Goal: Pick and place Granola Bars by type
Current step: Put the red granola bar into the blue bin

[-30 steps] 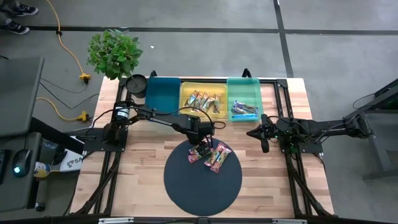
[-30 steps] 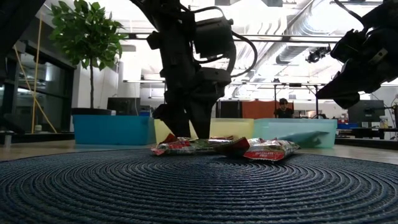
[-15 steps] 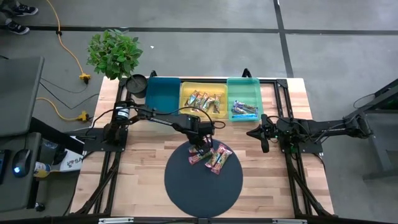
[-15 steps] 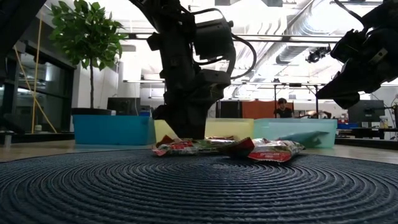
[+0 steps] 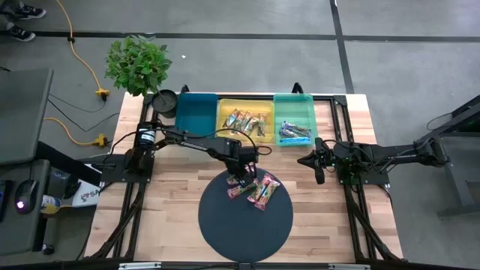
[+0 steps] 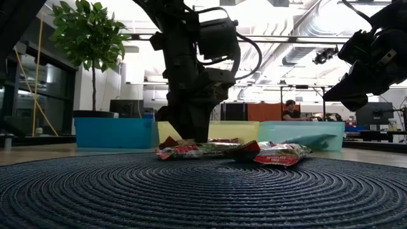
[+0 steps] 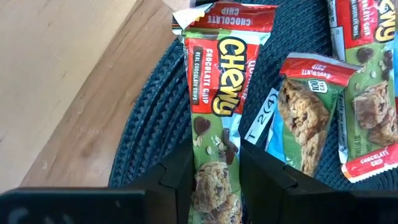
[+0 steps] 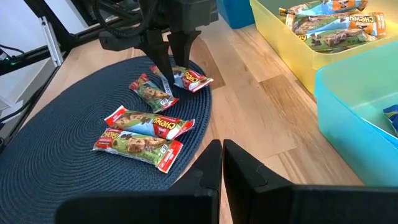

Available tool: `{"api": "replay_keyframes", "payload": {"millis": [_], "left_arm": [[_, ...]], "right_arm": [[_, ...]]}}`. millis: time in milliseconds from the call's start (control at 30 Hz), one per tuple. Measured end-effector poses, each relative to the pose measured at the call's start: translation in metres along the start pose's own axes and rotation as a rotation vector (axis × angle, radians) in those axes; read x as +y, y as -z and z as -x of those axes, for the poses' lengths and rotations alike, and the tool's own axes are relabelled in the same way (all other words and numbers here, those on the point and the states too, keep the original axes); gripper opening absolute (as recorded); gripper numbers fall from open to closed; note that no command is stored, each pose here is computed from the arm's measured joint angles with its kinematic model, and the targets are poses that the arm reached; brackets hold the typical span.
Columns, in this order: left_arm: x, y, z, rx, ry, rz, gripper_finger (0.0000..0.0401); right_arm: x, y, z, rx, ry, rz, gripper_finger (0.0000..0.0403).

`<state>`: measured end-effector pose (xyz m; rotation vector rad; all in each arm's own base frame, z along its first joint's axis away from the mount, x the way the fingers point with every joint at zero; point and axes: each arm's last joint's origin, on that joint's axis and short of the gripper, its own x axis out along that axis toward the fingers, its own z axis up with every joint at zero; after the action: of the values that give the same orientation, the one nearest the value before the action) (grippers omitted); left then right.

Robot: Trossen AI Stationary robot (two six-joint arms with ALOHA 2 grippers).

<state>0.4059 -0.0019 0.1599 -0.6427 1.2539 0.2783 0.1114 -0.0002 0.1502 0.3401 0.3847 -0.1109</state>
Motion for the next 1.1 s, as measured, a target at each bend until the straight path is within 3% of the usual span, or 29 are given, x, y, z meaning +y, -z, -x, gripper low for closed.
{"api": "replay_keyframes", "payload": {"millis": [300, 667, 900, 1100], "left_arm": [[-0.021, -0.022, 0.044, -0.071, -0.065, -0.106, 0.011], [-0.07, -0.063, 0.16, -0.452, 0.033, -0.273, 0.011], [-0.087, -0.066, 0.231, -0.674, 0.079, -0.377, 0.011], [-0.085, -0.057, 0.264, -0.787, 0.104, -0.394, 0.011]], "right_arm": [[0.0, 0.0, 0.0, 0.0, 0.0, 0.0, 0.0], [0.0, 0.0, 0.0, 0.0, 0.0, 0.0, 0.0], [0.0, 0.0, 0.0, 0.0, 0.0, 0.0, 0.0], [0.0, 0.0, 0.0, 0.001, 0.0, 0.0, 0.0]]}}
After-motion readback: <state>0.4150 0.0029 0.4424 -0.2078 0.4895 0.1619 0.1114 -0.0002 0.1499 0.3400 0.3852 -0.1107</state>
